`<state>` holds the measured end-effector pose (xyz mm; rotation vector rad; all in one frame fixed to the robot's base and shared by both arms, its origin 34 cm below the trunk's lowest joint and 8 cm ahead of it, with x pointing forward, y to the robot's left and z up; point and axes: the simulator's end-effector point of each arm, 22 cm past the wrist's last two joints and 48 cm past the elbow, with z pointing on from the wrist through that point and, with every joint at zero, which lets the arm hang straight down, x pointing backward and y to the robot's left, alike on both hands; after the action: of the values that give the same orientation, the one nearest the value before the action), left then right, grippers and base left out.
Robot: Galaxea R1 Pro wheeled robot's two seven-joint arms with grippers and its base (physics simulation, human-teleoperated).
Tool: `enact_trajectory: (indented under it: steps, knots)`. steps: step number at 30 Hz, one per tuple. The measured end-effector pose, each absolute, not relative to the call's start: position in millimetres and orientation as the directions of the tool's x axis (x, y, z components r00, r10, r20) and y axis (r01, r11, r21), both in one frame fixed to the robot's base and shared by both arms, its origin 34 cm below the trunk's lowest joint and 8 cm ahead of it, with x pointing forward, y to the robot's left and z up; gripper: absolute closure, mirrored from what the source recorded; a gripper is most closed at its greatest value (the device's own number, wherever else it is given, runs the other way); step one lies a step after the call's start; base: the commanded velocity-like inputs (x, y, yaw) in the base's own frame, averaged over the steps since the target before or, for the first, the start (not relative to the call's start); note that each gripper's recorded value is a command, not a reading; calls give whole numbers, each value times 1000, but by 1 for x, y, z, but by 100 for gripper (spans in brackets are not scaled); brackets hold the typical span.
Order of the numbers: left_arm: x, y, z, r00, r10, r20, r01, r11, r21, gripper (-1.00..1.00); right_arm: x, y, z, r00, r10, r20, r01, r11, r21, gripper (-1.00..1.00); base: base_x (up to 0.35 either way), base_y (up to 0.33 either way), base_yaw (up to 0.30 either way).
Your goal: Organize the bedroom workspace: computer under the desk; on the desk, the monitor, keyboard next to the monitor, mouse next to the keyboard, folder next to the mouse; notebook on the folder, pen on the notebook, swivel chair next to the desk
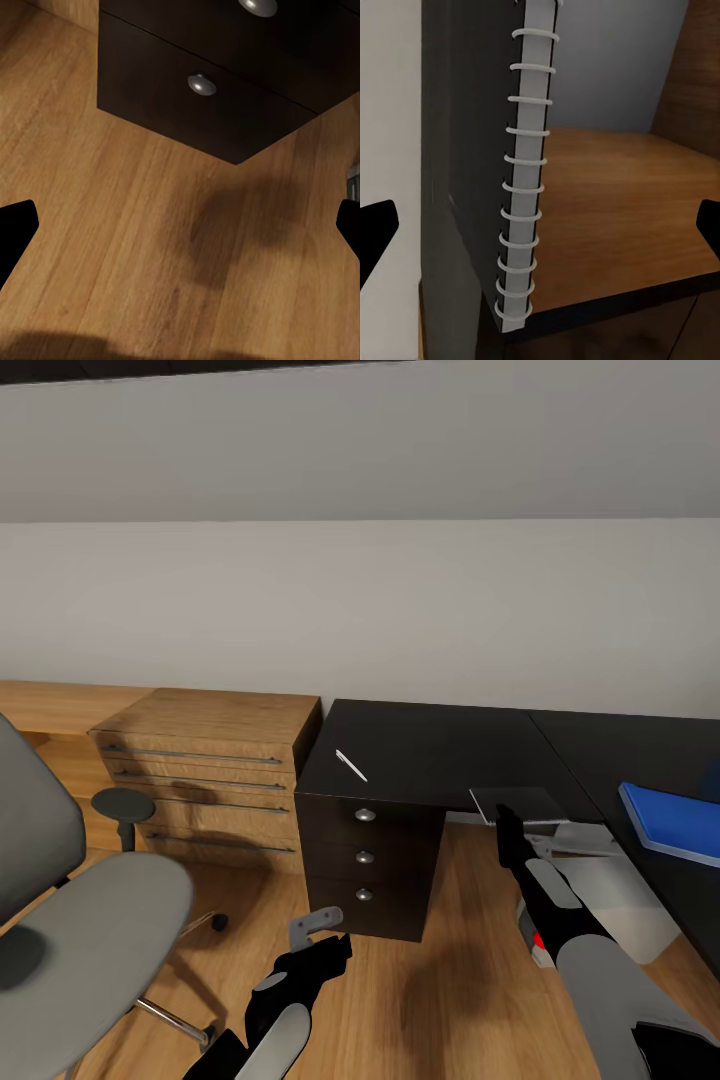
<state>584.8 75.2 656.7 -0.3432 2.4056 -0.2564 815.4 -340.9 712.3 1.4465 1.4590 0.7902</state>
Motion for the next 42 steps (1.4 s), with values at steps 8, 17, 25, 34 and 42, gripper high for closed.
enact_trajectory:
  steps: [8, 17, 25, 34, 42]
  knots:
    - [585, 76, 657, -731, -312, -608, -177, 946, -272, -100, 815, -341, 712, 97, 982, -160, 402, 109, 909, -100, 18, 0, 0]
    - [585, 79, 655, -730, -306, -611, -176, 948, -265, -100, 815, -341, 712, 97, 982, -160, 402, 109, 909, -100, 113, 0, 0]
    - [585, 80, 655, -730, -306, -611, -176, 948, -264, -100, 815, -341, 712, 97, 982, -160, 402, 109, 909, -100, 13, 0, 0]
    - [585, 80, 655, -730, -306, -611, -176, 948, -264, -100, 815, -341, 712, 96, 982, -160, 402, 109, 909, -100, 1, 0, 0]
    - [585, 80, 655, -730, -306, -611, -176, 948, -264, -100, 816, -341, 714, 94, 982, -165, 399, 114, 910, 100, 0, 0, 0]
